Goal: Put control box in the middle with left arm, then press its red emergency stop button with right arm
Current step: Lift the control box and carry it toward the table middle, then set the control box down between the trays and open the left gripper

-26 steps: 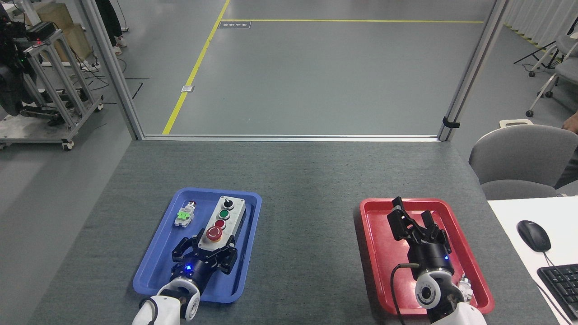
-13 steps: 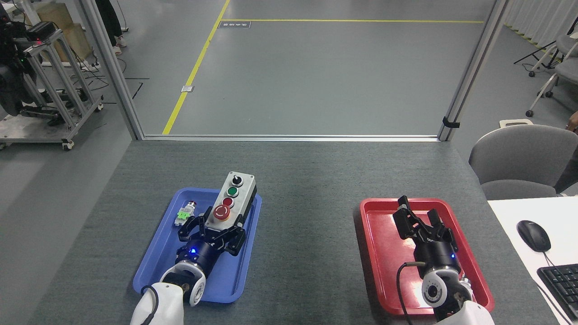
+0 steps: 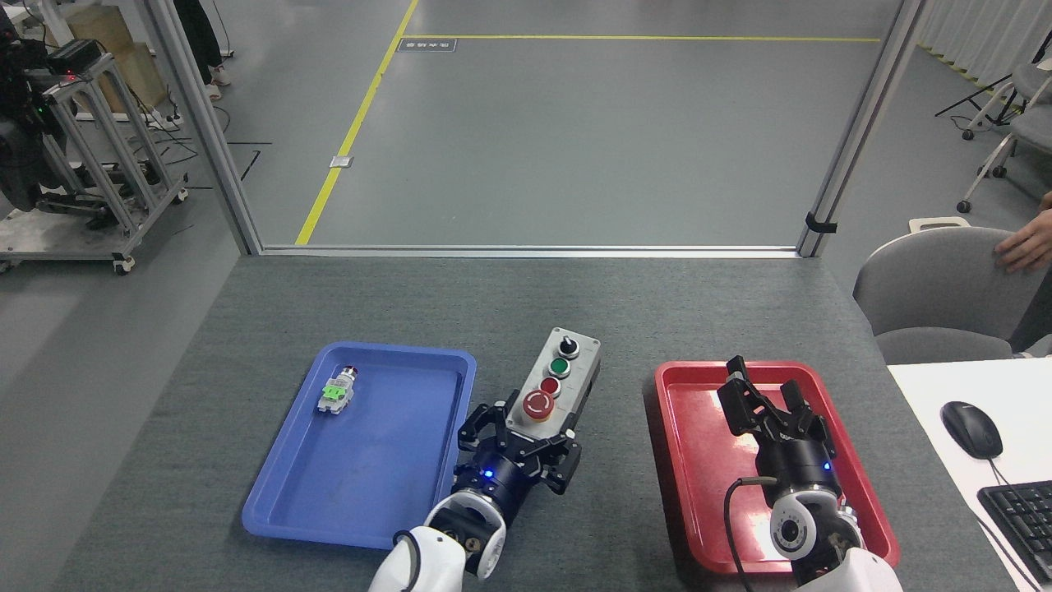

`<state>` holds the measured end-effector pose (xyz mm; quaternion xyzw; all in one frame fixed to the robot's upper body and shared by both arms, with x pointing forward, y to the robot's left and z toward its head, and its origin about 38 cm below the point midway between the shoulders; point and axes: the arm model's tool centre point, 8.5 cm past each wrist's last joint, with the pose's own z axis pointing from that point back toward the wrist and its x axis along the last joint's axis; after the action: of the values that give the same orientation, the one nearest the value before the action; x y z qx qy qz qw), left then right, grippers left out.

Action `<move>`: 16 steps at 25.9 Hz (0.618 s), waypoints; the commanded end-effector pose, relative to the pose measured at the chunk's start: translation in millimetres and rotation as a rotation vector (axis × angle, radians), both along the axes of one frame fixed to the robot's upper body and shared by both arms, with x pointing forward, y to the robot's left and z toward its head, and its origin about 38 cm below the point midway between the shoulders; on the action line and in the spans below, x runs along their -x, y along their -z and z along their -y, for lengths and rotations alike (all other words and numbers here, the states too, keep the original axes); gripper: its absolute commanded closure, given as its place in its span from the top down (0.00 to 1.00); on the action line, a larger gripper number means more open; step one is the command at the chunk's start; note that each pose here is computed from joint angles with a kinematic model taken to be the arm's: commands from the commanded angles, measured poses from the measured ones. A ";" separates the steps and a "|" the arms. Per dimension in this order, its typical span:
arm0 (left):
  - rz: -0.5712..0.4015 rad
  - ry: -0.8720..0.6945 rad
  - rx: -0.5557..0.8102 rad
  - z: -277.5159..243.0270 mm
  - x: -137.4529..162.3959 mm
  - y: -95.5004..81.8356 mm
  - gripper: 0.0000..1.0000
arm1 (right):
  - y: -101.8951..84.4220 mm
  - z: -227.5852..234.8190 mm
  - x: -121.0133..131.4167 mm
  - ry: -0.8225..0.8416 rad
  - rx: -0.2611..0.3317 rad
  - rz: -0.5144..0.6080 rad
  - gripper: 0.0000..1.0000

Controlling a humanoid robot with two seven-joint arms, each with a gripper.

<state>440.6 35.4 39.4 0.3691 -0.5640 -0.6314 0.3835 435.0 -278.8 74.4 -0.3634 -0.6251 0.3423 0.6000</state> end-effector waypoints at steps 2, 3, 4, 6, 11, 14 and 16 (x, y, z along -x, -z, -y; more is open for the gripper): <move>-0.032 0.035 -0.089 24.2 12.6 21.5 0.00 | -1.1 0.3 -0.1 0.004 -0.001 0.010 1.00; -0.035 0.046 -0.098 27.0 15.1 23.5 0.00 | -1.1 0.3 -0.1 0.004 -0.001 0.010 1.00; -0.039 0.052 -0.106 28.1 16.7 26.1 0.00 | -0.7 0.9 -0.1 0.005 -0.003 0.009 1.00; -0.050 0.061 -0.123 29.1 19.8 32.4 0.00 | 0.0 1.1 -0.1 0.005 -0.001 0.005 1.00; -0.059 0.062 -0.134 27.5 20.9 36.8 0.00 | 0.1 -0.3 0.0 0.009 -0.004 0.013 0.99; -0.062 0.061 -0.132 27.9 21.4 37.2 0.47 | -0.5 0.9 -0.5 0.012 -0.002 0.012 0.99; -0.060 0.057 -0.134 27.1 21.4 37.0 0.83 | -0.4 0.3 -0.5 0.010 0.003 0.012 0.99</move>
<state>419.6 7.9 2.8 0.3575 -0.5198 -0.6894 0.3561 435.3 -279.2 74.6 -0.3683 -0.6270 0.3368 0.5982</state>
